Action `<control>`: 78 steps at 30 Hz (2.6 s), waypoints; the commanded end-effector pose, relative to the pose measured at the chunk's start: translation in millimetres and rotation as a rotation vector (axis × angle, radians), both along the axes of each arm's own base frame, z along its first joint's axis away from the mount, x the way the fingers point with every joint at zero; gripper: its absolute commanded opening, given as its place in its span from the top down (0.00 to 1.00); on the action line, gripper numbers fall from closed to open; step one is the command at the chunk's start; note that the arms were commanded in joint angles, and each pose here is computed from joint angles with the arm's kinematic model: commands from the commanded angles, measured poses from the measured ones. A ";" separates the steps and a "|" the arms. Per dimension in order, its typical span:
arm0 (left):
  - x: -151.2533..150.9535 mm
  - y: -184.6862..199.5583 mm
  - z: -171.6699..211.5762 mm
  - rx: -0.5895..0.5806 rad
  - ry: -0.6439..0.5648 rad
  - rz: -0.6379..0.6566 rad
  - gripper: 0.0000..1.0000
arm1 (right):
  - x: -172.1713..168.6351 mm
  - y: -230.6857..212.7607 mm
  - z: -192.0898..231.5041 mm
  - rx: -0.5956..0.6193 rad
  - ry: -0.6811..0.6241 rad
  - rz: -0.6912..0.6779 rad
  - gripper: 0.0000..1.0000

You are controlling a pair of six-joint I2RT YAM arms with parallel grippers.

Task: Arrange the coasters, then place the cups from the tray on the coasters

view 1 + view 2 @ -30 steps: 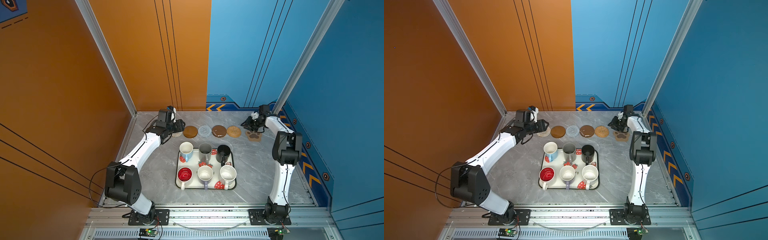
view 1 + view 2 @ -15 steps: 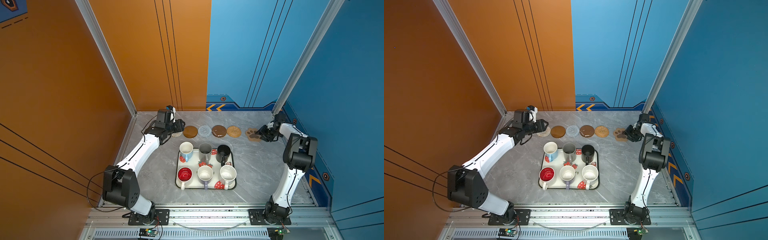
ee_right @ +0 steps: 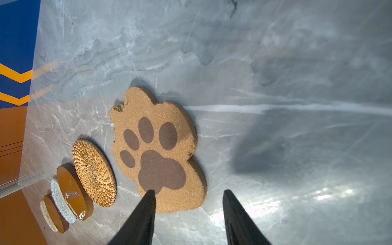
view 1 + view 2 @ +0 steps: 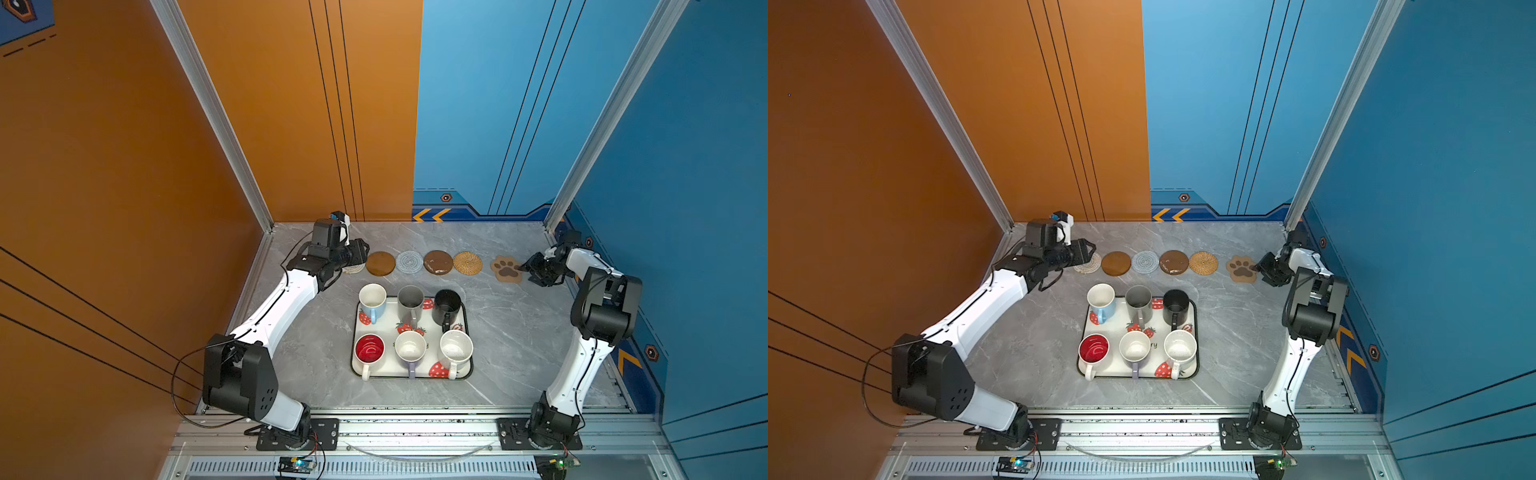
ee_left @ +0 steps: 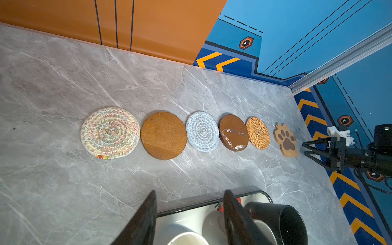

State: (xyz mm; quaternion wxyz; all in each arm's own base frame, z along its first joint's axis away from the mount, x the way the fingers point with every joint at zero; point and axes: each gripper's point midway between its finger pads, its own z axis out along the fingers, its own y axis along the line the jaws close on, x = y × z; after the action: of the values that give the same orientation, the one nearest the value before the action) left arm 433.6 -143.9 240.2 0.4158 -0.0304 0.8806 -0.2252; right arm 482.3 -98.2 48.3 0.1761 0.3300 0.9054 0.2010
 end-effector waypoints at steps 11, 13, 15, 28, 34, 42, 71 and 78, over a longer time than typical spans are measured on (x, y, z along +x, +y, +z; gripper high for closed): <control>-7.5 3.8 10.8 0.014 -0.022 0.015 0.48 | 18.4 0.9 -16.9 0.018 0.002 0.025 0.58; -6.9 3.0 12.5 0.011 -0.028 0.015 0.48 | 19.6 2.0 -17.7 0.012 0.003 0.027 0.58; -6.3 2.4 13.7 0.011 -0.031 0.012 0.48 | 20.0 3.5 -20.8 0.017 0.009 0.028 0.59; -6.7 3.8 13.2 0.017 -0.036 0.016 0.48 | 36.1 24.4 -30.3 0.032 0.010 0.062 0.71; -5.6 4.8 7.2 0.018 -0.023 0.020 0.48 | 42.0 30.9 -34.7 0.035 0.015 0.064 0.72; -7.6 8.0 7.3 0.022 -0.025 0.029 0.47 | 51.8 31.3 -35.9 0.035 0.010 0.048 0.75; -12.7 18.9 9.6 0.023 -0.033 0.053 0.47 | 61.5 33.9 8.5 -0.007 -0.066 0.042 0.59; -14.3 19.5 13.6 0.020 -0.045 0.054 0.47 | 56.5 44.1 63.7 -0.057 -0.156 0.064 0.59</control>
State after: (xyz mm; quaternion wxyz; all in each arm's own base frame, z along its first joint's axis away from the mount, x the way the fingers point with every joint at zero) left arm 423.6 -131.4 250.7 0.4343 -0.0406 0.8742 -0.2132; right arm 542.3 -61.3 68.3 0.2144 0.2984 0.9047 0.2155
